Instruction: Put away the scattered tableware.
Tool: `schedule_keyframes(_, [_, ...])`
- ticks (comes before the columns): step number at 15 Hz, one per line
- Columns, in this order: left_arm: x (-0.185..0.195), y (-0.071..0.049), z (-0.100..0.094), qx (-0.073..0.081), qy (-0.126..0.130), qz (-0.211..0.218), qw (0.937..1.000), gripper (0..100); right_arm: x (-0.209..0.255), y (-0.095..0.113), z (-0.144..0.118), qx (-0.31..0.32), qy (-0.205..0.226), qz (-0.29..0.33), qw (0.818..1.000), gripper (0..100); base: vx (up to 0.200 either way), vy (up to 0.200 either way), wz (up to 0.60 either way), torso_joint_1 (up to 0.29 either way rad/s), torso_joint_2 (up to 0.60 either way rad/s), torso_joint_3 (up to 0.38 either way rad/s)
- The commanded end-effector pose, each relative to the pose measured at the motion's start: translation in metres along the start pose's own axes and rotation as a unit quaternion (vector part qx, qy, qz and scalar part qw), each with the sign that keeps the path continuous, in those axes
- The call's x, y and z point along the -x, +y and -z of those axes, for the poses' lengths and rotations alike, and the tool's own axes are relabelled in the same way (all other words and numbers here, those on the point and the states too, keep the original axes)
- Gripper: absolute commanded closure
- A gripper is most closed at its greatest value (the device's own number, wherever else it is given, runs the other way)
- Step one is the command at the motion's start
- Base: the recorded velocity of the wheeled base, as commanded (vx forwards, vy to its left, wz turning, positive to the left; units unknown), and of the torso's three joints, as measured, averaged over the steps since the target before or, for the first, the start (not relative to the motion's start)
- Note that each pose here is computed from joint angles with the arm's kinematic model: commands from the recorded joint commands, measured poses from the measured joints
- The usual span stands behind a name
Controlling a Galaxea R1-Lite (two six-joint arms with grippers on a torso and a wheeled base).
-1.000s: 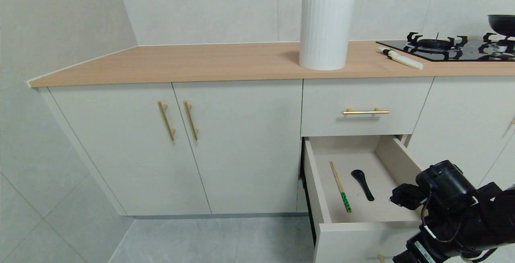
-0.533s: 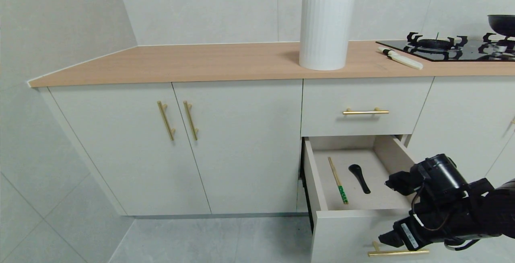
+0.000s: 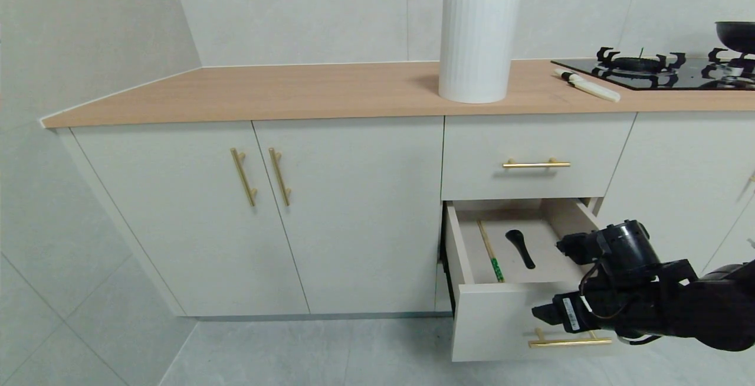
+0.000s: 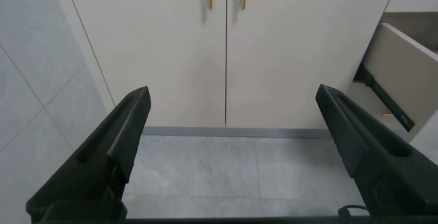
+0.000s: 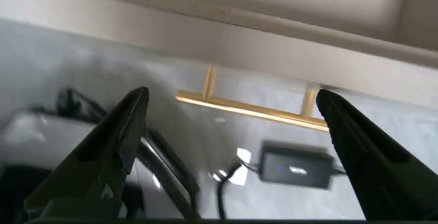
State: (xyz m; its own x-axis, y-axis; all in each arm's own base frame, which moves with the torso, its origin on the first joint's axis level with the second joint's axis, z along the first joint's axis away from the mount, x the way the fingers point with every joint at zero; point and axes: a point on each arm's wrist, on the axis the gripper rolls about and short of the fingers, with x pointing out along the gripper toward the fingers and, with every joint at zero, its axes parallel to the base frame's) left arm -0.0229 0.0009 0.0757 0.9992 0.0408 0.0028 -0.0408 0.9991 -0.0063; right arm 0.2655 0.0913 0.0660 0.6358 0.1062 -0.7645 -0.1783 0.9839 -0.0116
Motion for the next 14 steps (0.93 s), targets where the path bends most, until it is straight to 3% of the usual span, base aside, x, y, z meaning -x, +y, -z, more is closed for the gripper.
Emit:
schedule_keyframes(1, [0.000,0.000,0.000,0.000,0.000,0.000,1.0000,0,-0.015,0.000,0.000,-0.015,-0.014,0.003,1.000,0,0.000,0.000,0.00,0.000,0.00,0.000])
schedule_keyframes(7, [0.000,0.000,0.000,0.000,0.001,0.000,1.0000,0,-0.039,0.002,-0.008,-0.064,-0.077,0.029,0.995,0,0.000,0.000,0.00,0.000,0.00,0.000])
schedule_keyframes(14, [0.000,0.000,0.000,0.001,0.001,0.000,1.0000,0,-0.076,-0.014,-0.015,-0.105,-0.159,0.064,0.980,0,0.000,0.000,0.00,0.000,0.00,0.000])
